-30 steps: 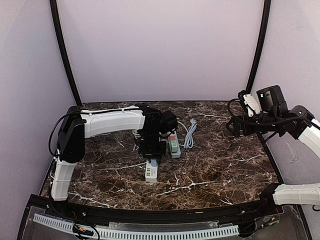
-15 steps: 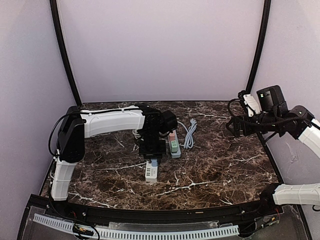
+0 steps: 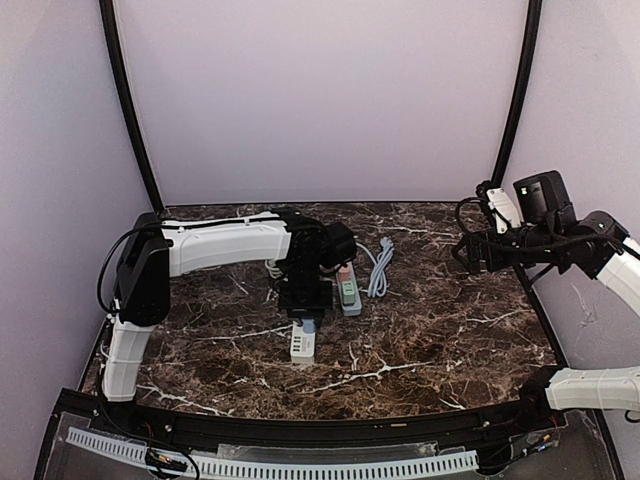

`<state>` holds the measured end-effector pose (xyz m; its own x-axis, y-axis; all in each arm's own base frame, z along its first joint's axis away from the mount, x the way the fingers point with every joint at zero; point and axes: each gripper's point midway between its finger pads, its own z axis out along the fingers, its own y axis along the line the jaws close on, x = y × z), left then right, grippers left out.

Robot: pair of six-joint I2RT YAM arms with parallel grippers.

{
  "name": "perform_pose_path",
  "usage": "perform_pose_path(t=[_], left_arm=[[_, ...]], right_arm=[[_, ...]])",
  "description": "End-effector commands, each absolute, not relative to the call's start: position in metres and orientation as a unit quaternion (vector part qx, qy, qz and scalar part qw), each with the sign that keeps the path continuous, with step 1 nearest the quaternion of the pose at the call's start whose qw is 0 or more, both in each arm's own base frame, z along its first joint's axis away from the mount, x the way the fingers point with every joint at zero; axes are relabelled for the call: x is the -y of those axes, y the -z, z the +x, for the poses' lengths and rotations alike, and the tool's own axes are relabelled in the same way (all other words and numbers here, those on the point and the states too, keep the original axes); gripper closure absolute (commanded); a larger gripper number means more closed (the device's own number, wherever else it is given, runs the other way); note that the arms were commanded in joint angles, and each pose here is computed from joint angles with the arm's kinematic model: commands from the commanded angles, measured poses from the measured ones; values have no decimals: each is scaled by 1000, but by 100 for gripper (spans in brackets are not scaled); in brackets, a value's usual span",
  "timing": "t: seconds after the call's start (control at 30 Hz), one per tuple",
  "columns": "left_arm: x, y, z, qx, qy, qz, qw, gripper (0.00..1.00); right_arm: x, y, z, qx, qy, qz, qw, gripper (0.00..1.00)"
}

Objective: Insert the plug

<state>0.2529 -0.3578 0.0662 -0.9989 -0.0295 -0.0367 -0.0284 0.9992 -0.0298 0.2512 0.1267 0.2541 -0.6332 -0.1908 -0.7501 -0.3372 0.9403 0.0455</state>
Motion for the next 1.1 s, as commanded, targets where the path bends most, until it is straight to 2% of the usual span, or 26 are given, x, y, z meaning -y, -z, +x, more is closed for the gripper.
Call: perform_pose_path(t=[0.0,0.3,0.5,1.07], left_arm=[[327,-36,247,-997,-72,-4,-2,77],[328,-57,252,-998,-63,12,17,56],[331,-71,256,-998,-47,14,32,35],[337,-135,255,-997,15,32,73,25]], right_arm=[[-127,-259,249,-895,-92,-152,409,1],[-126,-260,248,-896,-93,-150,407,1],[-126,-261,247,-897,-93,-148,407,1],[-125,-265,243,-897,-103,-137,407,1]])
